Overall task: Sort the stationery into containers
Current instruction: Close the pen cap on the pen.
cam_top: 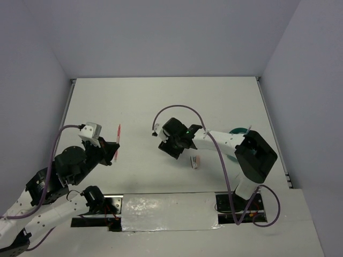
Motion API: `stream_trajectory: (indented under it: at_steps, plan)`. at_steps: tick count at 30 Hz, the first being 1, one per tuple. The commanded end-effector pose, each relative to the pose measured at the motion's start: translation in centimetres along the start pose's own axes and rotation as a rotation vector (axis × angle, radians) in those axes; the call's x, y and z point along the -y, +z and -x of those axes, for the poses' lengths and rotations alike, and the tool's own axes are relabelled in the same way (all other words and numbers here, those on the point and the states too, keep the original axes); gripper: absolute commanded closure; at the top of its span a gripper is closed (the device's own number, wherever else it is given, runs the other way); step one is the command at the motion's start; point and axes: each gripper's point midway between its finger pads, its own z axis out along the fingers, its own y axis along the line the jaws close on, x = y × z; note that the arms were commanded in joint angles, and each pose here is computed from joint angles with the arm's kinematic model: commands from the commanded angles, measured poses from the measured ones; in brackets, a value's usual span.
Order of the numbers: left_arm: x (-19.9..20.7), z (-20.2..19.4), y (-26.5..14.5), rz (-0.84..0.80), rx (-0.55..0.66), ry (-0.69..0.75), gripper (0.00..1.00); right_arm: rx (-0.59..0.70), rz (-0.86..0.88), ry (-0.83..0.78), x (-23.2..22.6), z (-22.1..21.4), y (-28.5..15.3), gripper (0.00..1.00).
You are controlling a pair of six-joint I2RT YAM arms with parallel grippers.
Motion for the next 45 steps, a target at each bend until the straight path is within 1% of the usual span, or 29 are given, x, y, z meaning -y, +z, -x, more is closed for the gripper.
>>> stream_trajectory:
  at_steps: [1,5,9,11,14,15,17,18,22,23,24,25,26,27,29,30,31,32,34,35,36,38,39,40,41,42,43,44,45]
  plan:
    - [1.9,0.7,0.7,-0.086,0.016,0.045,1.0,0.024,-0.025,-0.079,0.5,2.0,0.1,0.38]
    - [2.6,0.2,1.0,-0.12,-0.014,0.063,1.0,-0.009,-0.01,-0.089,0.4,1.3,1.4,0.41]
    - [2.7,0.2,0.8,-0.133,-0.007,0.062,1.0,-0.029,0.001,-0.084,0.1,0.5,2.0,0.45]
    - [2.8,0.4,0.6,-0.144,0.005,0.059,1.0,-0.034,-0.001,-0.084,0.1,0.2,2.3,0.45]
    - [3.0,0.4,0.5,-0.156,0.006,0.061,1.0,-0.064,0.035,-0.089,-0.6,-0.7,3.1,0.51]
    - [3.0,0.4,0.5,-0.158,0.007,0.06,1.0,-0.078,0.037,-0.088,-0.6,-1.0,3.3,0.56]
    - [2.9,0.3,0.5,-0.154,0.003,0.061,1.0,-0.115,0.047,-0.078,-0.8,-1.9,3.8,0.62]
    - [2.9,0.4,0.4,-0.153,0.006,0.058,1.0,-0.122,0.055,-0.076,-1.0,-2.1,4.0,0.68]
    - [2.9,0.4,0.3,-0.161,0.014,0.057,1.0,-0.132,0.061,-0.055,-1.3,-3.0,4.1,0.73]
    - [2.9,0.5,0.2,-0.162,0.016,0.056,1.0,-0.13,0.066,-0.052,-1.4,-3.1,4.1,0.82]
    - [2.9,0.5,0.2,-0.161,0.017,0.055,1.0,-0.123,0.074,-0.047,-1.6,-2.9,4.0,0.88]
    - [2.8,0.5,0.2,-0.158,0.018,0.053,1.0,-0.112,0.076,-0.042,-1.7,-2.6,3.9,0.97]
    - [2.8,0.6,0.2,-0.155,0.019,0.052,1.0,-0.102,0.073,-0.035,-1.7,-2.4,3.9,1.0]
    - [2.7,0.6,0.2,-0.152,0.019,0.05,1.0,-0.086,0.074,-0.019,-1.7,-2.0,3.8,1.0]
    - [2.6,0.6,0.2,-0.142,0.022,0.045,1.0,-0.025,0.063,-0.002,-1.6,-0.7,3.4,1.0]
    - [2.5,0.6,0.2,-0.141,0.024,0.043,1.0,-0.002,0.028,0.041,-1.1,-0.1,3.1,1.0]
    - [2.5,0.8,0.1,-0.141,0.028,0.04,1.0,0.067,0.0,0.068,-0.7,1.4,2.3,1.0]
    - [2.6,0.8,0.0,-0.148,0.029,0.038,1.0,0.107,-0.026,0.136,-0.2,2.3,1.7,1.0]
    - [3.0,0.8,0.0,-0.169,0.028,0.036,1.0,0.215,-0.154,0.233,2.0,4.5,-0.7,1.0]
    - [3.4,0.7,0.1,-0.184,0.024,0.033,1.0,0.255,-0.203,0.292,2.9,5.2,-1.8,1.0]
    - [4.4,0.6,0.2,-0.229,0.005,0.026,1.0,0.345,-0.322,0.446,5.0,6.3,-4.6,1.0]
    - [5.6,0.1,0.7,-0.274,-0.025,0.013,1.0,0.466,-0.389,0.617,6.3,7.2,-8.0,1.0]
    - [7.0,-0.2,1.0,-0.323,-0.052,-0.007,1.0,0.605,-0.398,0.765,6.8,8.0,-11.5,1.0]
    - [7.6,-0.5,1.4,-0.348,-0.067,-0.019,1.0,0.679,-0.384,0.836,6.8,8.4,-13.2,1.0]
    - [8.4,-0.6,1.6,-0.381,-0.07,-0.035,1.0,0.775,-0.334,0.947,6.6,8.9,-15.0,1.0]
    - [9.8,-0.9,1.4,-0.456,-0.081,-0.062,1.0,0.914,-0.284,1.009,6.6,9.4,-19.0,1.0]
    - [11.1,-0.6,1.9,-0.519,-0.04,-0.086,1.0,0.983,-0.26,1.066,6.5,8.8,-19.6,1.0]
    - [11.9,-0.4,1.7,-0.567,-0.023,-0.125,1.0,1.121,-0.182,1.137,6.2,9.1,-22.9,1.0]
    - [12.7,-0.3,1.7,-0.61,-0.008,-0.144,1.0,1.176,-0.146,1.162,6.0,9.0,-24.0,1.0]
